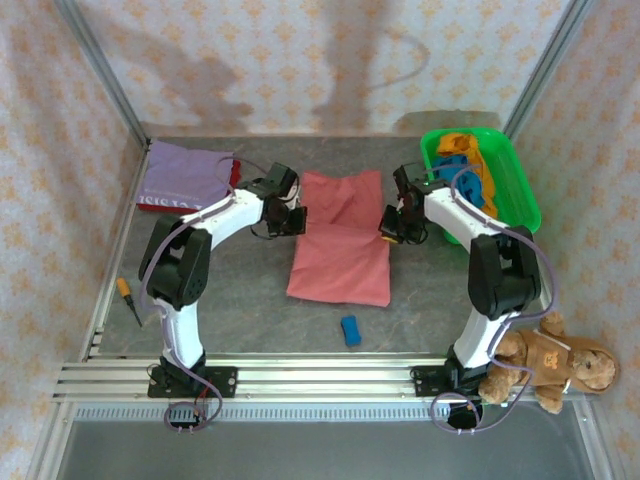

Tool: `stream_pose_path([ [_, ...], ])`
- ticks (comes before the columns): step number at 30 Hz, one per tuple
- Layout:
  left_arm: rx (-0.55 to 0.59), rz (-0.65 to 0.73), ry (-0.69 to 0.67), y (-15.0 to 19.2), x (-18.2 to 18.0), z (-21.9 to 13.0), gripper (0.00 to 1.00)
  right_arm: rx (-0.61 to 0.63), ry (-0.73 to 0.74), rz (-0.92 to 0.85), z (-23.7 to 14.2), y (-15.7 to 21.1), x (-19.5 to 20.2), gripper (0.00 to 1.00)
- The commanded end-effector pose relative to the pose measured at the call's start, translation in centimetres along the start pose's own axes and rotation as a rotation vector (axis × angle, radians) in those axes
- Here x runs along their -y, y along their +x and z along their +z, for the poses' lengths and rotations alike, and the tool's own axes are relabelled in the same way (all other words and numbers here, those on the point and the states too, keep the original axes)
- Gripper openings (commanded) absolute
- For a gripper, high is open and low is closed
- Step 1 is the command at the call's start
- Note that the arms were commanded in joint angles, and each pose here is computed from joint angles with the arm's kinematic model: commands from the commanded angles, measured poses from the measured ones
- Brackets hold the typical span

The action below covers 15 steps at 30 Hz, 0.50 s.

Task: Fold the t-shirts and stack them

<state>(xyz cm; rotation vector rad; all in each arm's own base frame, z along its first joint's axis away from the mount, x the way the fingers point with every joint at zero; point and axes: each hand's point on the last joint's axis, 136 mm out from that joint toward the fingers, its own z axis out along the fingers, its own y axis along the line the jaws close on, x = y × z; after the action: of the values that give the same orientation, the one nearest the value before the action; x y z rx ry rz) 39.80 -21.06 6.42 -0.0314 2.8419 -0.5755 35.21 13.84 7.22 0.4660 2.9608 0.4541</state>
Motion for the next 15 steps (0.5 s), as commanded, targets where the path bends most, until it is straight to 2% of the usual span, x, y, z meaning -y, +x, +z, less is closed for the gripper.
stream_pose_path([
  [1,-0.007,0.022,-0.052,-0.7,-0.8,1.0,0.00,-0.018,0.040,-0.022,1.9,-1.1,0.8,0.00],
  [4,-0.020,0.022,-0.095,-0.9,-1.6,1.7,0.00,-0.057,0.061,-0.036,2.7,-1.5,1.0,0.00],
  [7,-0.012,0.019,-0.127,-1.1,-2.1,1.5,0.00,-0.068,0.075,-0.054,2.5,-1.9,0.9,0.10],
  [9,0.021,0.017,-0.116,-1.4,-1.8,0.8,0.00,-0.062,0.079,-0.063,2.0,-1.9,0.9,0.19],
  [12,0.072,0.017,-0.093,-1.6,-1.2,-0.6,0.00,-0.058,0.075,-0.069,1.0,-1.6,0.8,0.27],
  [13,0.087,0.018,-0.088,-1.7,-1.1,-1.0,0.00,-0.054,0.074,-0.070,0.8,-1.6,0.8,0.28],
  [15,0.116,0.019,-0.071,-1.7,-0.7,-2.1,0.00,-0.050,0.063,-0.074,0.2,-1.3,0.6,0.18],
])
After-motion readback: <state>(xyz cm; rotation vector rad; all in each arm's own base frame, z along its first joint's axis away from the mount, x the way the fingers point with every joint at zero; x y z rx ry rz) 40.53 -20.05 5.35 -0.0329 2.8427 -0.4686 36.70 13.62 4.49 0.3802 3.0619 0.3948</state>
